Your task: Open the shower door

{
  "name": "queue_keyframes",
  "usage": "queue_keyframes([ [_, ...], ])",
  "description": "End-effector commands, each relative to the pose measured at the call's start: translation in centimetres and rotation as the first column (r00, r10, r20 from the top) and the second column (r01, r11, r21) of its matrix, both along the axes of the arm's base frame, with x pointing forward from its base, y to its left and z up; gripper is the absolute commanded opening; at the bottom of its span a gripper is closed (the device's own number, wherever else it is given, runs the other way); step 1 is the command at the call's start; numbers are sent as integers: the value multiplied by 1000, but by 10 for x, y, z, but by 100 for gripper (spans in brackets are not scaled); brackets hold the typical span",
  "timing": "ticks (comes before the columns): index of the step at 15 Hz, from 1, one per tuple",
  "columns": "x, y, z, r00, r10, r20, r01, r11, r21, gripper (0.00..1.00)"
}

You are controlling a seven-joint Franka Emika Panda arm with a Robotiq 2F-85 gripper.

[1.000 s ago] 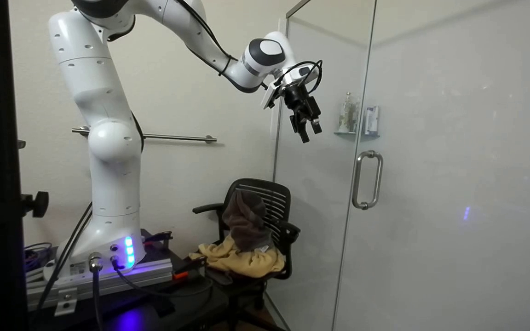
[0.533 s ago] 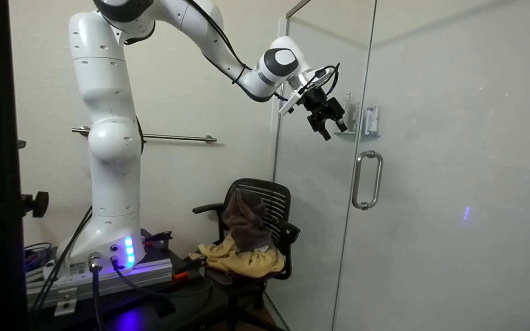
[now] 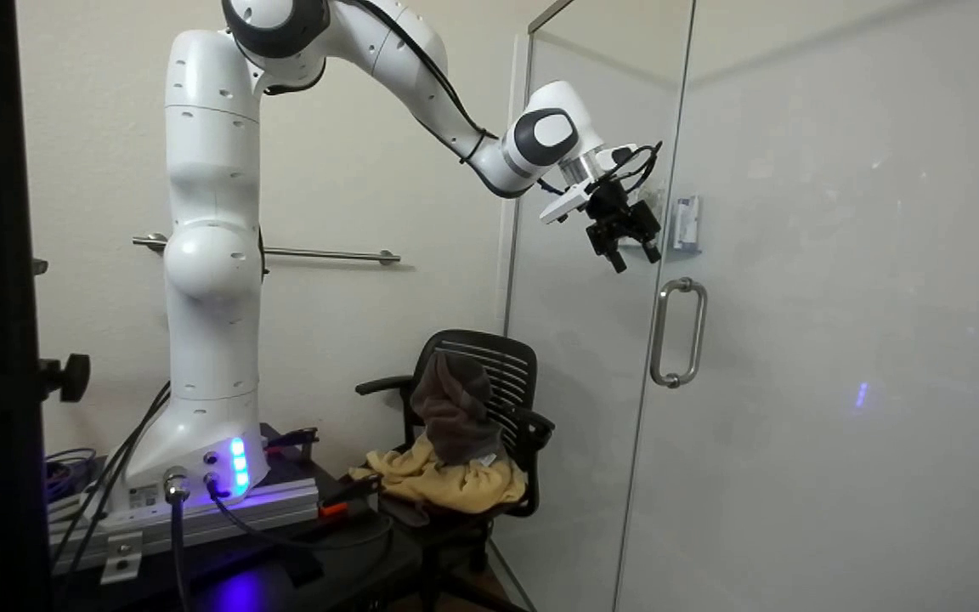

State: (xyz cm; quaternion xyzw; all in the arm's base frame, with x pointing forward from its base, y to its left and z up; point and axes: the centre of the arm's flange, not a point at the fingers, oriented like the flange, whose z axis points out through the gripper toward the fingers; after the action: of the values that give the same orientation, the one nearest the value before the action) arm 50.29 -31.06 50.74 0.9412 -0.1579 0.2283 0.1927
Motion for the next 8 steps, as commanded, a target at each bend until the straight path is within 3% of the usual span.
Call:
queue_keyframes([
  [1,11,14,-9,991,-126,44,129,990,-58,100],
  [4,30,9,-9,987,-136,89,144,985,-92,100],
  [8,56,0,-13,1000,8,26,-10,999,42,100],
])
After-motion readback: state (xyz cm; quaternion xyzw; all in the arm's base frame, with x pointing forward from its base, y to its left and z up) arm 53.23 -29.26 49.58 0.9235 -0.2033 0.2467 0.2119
